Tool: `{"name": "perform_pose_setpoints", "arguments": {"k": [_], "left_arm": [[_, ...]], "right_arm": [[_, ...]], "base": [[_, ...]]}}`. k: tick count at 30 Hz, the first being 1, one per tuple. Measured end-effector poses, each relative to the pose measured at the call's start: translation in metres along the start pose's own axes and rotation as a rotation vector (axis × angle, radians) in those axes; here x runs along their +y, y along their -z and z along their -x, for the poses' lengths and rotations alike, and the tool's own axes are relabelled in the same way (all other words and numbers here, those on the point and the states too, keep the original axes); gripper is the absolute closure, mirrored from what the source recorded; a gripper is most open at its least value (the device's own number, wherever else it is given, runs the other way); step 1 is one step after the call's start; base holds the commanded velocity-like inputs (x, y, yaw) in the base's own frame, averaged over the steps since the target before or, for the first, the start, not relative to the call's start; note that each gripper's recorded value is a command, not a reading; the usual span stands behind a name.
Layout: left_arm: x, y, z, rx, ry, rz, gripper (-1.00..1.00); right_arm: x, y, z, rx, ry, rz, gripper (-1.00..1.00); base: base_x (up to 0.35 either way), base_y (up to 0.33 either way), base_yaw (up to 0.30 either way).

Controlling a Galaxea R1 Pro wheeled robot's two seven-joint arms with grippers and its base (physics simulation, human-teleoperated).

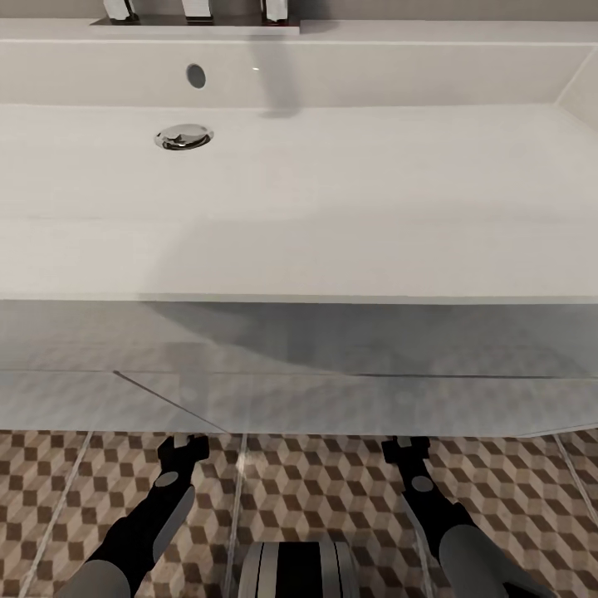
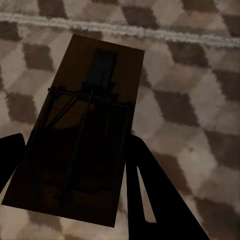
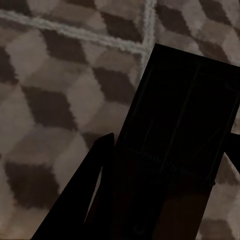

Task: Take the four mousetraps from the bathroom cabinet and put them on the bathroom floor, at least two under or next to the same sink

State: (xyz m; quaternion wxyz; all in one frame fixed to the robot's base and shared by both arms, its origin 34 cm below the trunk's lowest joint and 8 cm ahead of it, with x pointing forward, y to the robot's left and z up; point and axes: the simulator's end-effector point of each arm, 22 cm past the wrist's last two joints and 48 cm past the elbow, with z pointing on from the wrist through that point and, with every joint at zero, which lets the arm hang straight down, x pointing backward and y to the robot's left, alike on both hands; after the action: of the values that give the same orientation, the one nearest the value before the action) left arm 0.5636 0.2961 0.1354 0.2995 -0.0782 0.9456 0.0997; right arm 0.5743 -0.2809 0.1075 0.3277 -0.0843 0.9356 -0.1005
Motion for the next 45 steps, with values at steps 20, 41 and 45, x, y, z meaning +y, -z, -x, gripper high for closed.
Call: {"name": "perform_pose_setpoints", "arguments": {"k": [20, 41, 45], "left_arm": [[-0.0042, 0.0008, 0.0008, -0.006, 0.006, -0.007, 1.00], [-0.0013, 0.0003, 0.0044, -0.011, 0.007, -0.002, 1.00], [-0.0015, 0.0003, 0.0047, -0.011, 0.007, -0.002, 1.00]], "right_arm": [[0.0078, -0.0039, 0.0081, 0.000, -0.002, 0.040, 1.00], [0.0080, -0.0039, 0.0083, -0.001, -0.002, 0.040, 1.00], [0.0081, -0.0039, 0.0083, -0.001, -0.002, 0.040, 1.00]], "base": [[0.000, 0.000, 0.000], [0.000, 0.000, 0.000], [0.000, 0.000, 0.000]]}}
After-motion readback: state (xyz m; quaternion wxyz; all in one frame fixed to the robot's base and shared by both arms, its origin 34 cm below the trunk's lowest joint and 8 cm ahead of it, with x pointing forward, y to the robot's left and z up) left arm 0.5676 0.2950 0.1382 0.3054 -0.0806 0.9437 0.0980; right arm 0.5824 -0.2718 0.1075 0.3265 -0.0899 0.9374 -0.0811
